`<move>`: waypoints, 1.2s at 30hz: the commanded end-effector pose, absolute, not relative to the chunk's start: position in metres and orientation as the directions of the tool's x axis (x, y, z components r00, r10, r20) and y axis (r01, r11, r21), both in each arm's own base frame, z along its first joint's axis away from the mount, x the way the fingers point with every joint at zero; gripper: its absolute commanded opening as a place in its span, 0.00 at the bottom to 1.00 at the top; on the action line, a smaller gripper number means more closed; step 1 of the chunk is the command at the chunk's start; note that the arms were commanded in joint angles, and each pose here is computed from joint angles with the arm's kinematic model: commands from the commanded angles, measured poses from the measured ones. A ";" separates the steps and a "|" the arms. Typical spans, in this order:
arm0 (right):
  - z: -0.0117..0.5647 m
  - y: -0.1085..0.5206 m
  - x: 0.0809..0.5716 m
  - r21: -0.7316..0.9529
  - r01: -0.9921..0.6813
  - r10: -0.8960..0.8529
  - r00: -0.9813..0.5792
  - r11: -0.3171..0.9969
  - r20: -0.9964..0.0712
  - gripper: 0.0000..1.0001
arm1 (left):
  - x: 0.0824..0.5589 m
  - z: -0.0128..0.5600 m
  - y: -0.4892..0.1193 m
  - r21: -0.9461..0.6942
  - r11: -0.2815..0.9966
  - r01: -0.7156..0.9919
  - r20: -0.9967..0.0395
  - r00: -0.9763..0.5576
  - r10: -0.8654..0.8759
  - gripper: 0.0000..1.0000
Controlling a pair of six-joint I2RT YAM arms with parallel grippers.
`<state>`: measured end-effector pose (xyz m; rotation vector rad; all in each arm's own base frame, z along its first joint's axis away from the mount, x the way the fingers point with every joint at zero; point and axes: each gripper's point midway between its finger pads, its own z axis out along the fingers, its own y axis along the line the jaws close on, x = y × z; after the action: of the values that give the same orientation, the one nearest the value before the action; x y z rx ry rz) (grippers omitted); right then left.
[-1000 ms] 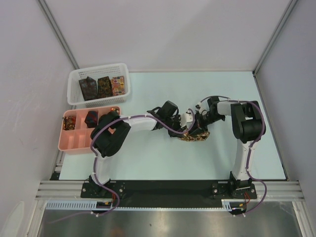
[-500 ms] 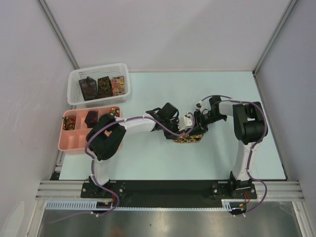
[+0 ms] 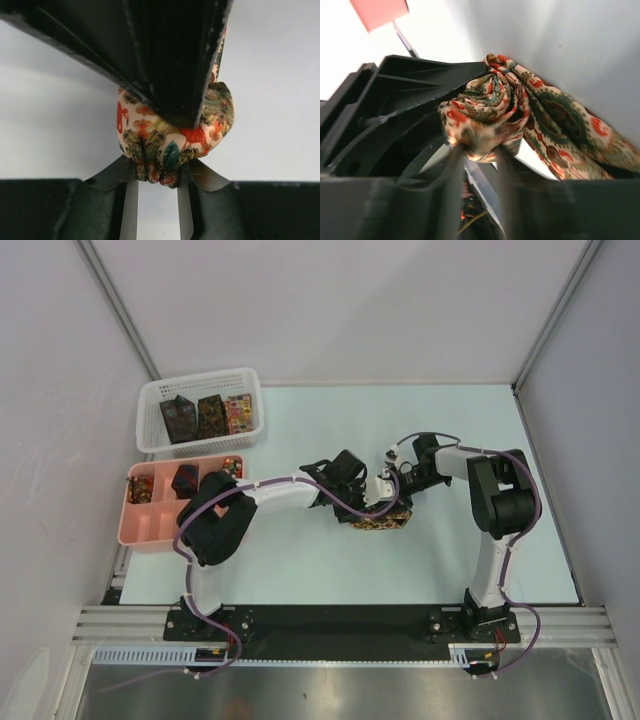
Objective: Roll the ties
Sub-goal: Roll the tie at the center of the board.
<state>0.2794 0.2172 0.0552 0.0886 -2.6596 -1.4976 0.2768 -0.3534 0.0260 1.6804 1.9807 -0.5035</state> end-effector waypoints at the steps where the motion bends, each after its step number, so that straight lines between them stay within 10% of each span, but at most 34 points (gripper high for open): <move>1: 0.033 0.209 0.274 0.811 -0.020 -0.120 -0.991 0.585 0.061 0.16 | 0.272 0.010 -0.340 0.016 0.208 0.978 -0.521 -0.169 0.837 0.34; 2: 0.026 0.200 0.274 0.784 -0.007 -0.107 -0.991 0.620 0.076 0.00 | 0.272 0.016 -0.341 0.018 0.205 0.979 -0.535 -0.163 0.829 0.37; 10: -0.009 0.160 0.274 0.661 0.019 -0.063 -0.993 0.750 0.100 0.00 | 0.269 0.079 -0.362 -0.044 0.144 0.989 -0.749 -0.129 0.651 0.77; 21: -0.028 0.154 0.284 0.597 0.022 -0.049 -0.994 0.802 0.103 0.00 | 0.263 0.092 -0.399 -0.077 0.034 0.996 -0.838 -0.083 0.540 0.93; 28: -0.033 0.160 0.282 0.615 0.040 -0.057 -0.989 0.788 0.137 0.00 | 0.270 0.076 -0.414 0.005 -0.031 1.000 -0.830 0.021 0.557 0.92; 36: -0.019 0.171 0.283 0.681 0.050 -0.071 -0.986 0.731 0.148 0.00 | 0.280 0.042 -0.411 0.055 -0.004 0.998 -0.741 0.044 0.670 0.56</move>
<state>0.2776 0.1785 0.0148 -0.0180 -2.6930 -1.2236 0.2723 -0.4030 0.0414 1.6814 1.7286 -0.8011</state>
